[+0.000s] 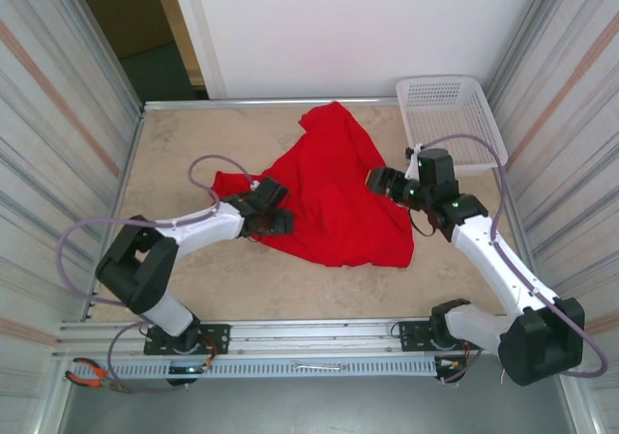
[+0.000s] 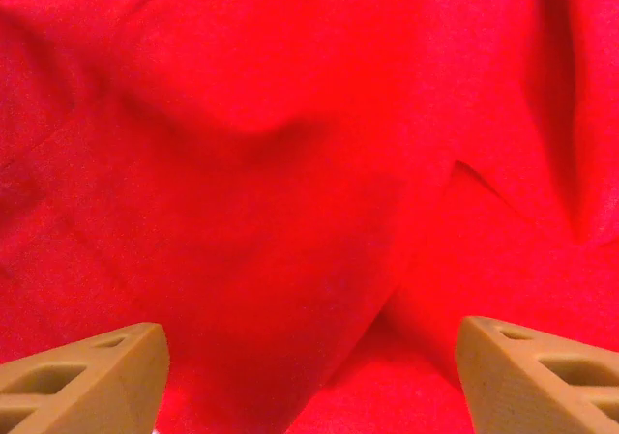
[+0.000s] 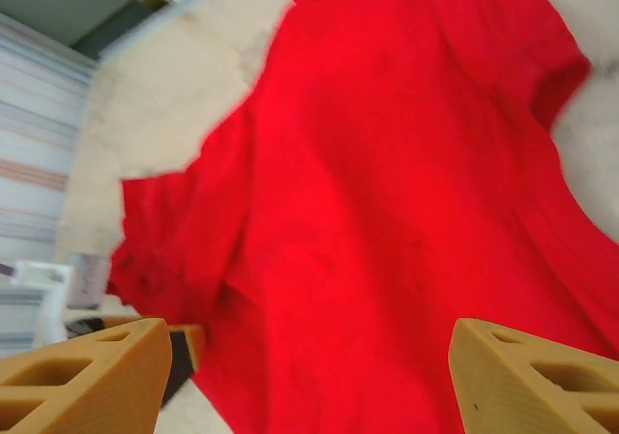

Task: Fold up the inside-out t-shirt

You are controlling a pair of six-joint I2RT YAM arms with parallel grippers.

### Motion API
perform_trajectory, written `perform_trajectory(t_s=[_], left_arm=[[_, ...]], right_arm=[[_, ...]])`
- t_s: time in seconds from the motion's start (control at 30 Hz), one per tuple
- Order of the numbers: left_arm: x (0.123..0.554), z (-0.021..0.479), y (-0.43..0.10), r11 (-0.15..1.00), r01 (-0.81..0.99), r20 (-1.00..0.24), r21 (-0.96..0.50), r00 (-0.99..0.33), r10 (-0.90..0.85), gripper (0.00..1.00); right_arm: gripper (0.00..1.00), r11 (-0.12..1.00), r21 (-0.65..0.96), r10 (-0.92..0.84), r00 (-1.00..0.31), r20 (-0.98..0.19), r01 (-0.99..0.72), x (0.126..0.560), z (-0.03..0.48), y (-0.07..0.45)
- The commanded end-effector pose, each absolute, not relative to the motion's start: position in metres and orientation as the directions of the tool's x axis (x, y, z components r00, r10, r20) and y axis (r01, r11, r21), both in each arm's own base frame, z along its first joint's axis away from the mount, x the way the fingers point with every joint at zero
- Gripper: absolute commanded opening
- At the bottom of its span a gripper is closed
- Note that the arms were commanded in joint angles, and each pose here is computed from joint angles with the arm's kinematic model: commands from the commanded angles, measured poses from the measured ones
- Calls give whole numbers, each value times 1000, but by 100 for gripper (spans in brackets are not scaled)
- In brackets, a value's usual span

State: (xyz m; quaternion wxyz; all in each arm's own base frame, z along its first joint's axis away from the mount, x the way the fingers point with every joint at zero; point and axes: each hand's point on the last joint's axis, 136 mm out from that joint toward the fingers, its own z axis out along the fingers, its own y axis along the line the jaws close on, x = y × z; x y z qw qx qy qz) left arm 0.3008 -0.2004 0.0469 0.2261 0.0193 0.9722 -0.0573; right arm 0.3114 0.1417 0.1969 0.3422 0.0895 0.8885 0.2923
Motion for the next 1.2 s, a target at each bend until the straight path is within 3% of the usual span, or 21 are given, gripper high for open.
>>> perform_trajectory(t_s=[0.0, 0.07, 0.13, 0.17, 0.2, 0.3, 0.43, 0.57, 0.67, 0.7, 0.77, 0.83, 0.97, 1.17], left_arm=[[316, 50, -184, 996, 70, -483, 46, -872, 84, 74], [321, 50, -185, 995, 73, -489, 65, -867, 95, 64], [327, 51, -183, 994, 74, -494, 76, -863, 102, 36], [331, 52, -182, 994, 79, -493, 72, -863, 105, 15], [337, 57, -182, 994, 82, -497, 71, -861, 107, 0], [355, 87, -181, 993, 105, -542, 56, -832, 118, 0], [407, 167, -176, 991, 126, -656, -54, -752, 60, 0], [486, 222, -142, 989, 86, -696, -124, -718, -24, 0], [548, 236, -108, 979, 3, -682, -205, -718, -140, 0], [563, 240, -96, 968, -20, -678, -252, -709, -191, 6], [589, 229, -76, 933, -86, -641, -350, -704, -306, 45], [595, 233, -64, 892, -118, -618, -437, -681, -393, 63], [563, 245, -58, 877, -122, -635, -465, -644, -427, 75], [457, 180, -41, 889, -255, -552, -382, -708, -440, 79]], right_arm=[[74, 805, 594, 400, -727, -558, -13, 302, 199, 134], [74, 807, 590, 402, -733, -549, 1, 295, 191, 131], [74, 808, 590, 407, -725, -555, 2, 287, 192, 127], [74, 810, 586, 410, -720, -560, 5, 285, 193, 125], [74, 813, 583, 411, -716, -564, 8, 282, 193, 122], [75, 814, 581, 418, -709, -567, 15, 275, 194, 116], [75, 817, 577, 418, -707, -570, 17, 271, 194, 111], [76, 815, 580, 416, -720, -556, 22, 273, 190, 111], [77, 816, 577, 407, -730, -549, 21, 277, 187, 112], [77, 817, 576, 404, -733, -547, 21, 278, 186, 113], [77, 822, 568, 392, -744, -541, 20, 279, 183, 114], [77, 831, 556, 381, -753, -537, 24, 277, 179, 114], [79, 850, 523, 372, -771, -517, 60, 265, 164, 107], [82, 867, 478, 369, -823, -433, 137, 239, 122, 99]])
